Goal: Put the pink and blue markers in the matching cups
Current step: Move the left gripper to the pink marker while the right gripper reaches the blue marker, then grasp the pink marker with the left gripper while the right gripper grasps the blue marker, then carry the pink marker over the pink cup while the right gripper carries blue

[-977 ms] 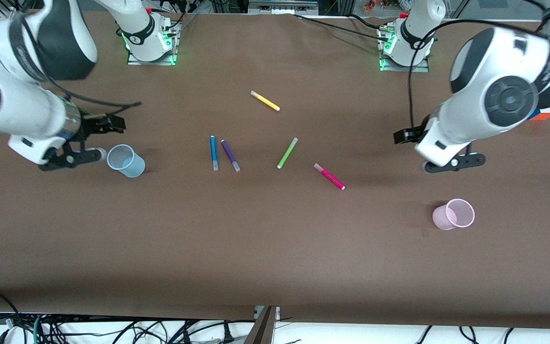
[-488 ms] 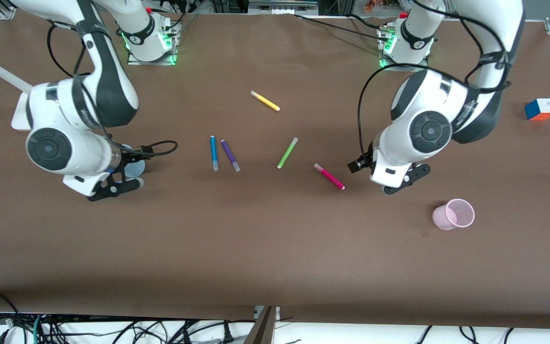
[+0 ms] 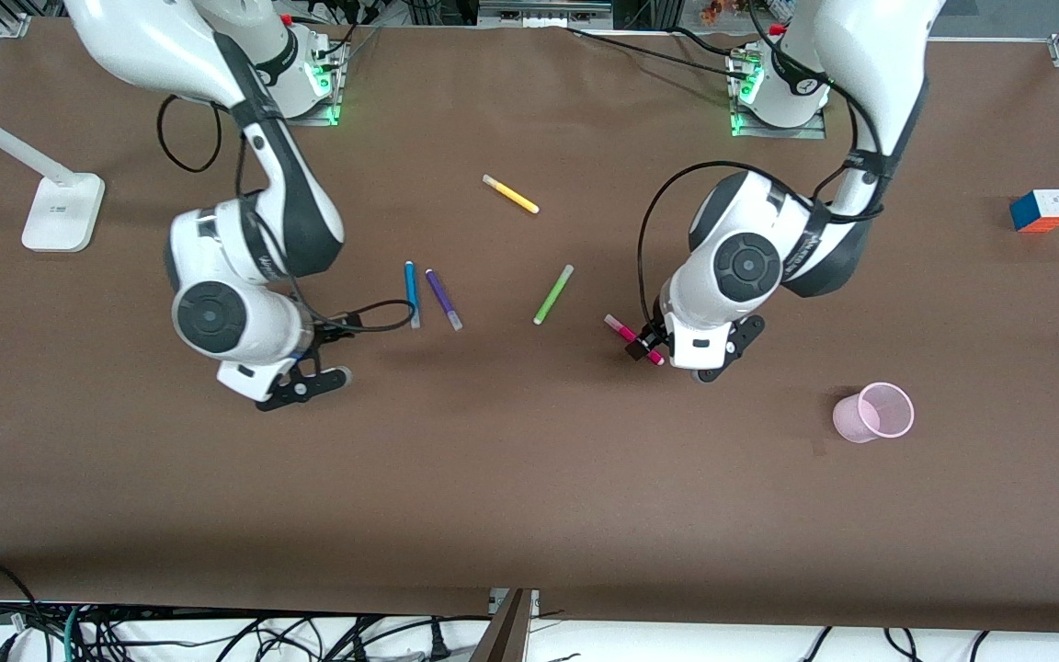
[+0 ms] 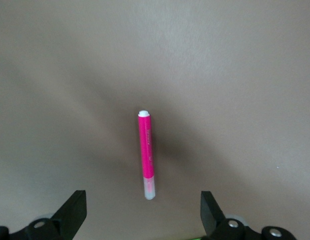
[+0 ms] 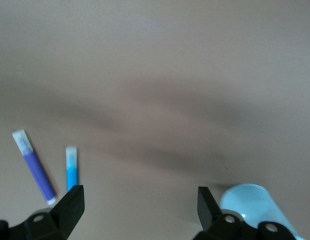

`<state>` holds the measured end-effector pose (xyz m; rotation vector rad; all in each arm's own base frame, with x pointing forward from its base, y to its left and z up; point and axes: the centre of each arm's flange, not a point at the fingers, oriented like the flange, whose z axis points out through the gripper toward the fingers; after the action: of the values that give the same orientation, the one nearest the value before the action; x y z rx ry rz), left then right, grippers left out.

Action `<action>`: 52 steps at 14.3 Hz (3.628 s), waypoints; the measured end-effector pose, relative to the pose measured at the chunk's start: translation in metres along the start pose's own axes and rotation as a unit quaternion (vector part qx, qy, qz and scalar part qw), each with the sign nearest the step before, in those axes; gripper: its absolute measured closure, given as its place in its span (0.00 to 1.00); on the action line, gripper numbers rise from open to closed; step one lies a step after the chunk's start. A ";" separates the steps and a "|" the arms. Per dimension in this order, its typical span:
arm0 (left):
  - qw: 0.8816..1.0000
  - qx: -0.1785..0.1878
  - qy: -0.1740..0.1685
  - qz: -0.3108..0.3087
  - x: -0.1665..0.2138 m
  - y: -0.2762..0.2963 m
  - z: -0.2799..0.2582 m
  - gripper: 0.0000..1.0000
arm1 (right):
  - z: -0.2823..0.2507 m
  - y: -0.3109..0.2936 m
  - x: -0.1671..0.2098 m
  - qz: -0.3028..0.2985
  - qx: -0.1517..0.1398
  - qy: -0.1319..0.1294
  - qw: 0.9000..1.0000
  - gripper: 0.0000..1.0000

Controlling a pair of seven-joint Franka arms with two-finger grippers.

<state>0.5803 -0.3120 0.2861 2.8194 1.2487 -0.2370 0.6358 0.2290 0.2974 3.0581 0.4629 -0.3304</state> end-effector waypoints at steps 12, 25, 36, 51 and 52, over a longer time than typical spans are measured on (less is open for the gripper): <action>0.998 -0.056 0.019 -0.010 -0.063 -0.025 0.124 0.00 | 0.105 -0.096 -0.016 0.101 0.009 0.004 0.995 0.00; 0.998 -0.061 0.028 -0.004 -0.057 -0.023 0.121 0.81 | 0.126 -0.103 -0.031 0.097 0.014 0.013 0.995 0.67; 0.989 0.141 0.004 0.053 0.015 -0.014 -0.020 0.82 | 0.074 -0.095 -0.025 0.080 0.026 0.066 0.994 0.84; 0.972 0.015 -0.191 0.137 0.278 -0.171 -0.131 0.82 | -0.044 0.100 -0.060 -0.260 0.064 0.066 0.961 0.84; 0.970 0.002 -0.201 0.135 0.289 -0.181 -0.128 0.82 | -0.045 0.110 -0.062 -0.280 0.073 0.072 0.954 0.84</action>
<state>0.6534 0.0346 0.3695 2.7085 0.7733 -0.7461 0.6195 0.1092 0.3545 3.0345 1.3775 -0.1532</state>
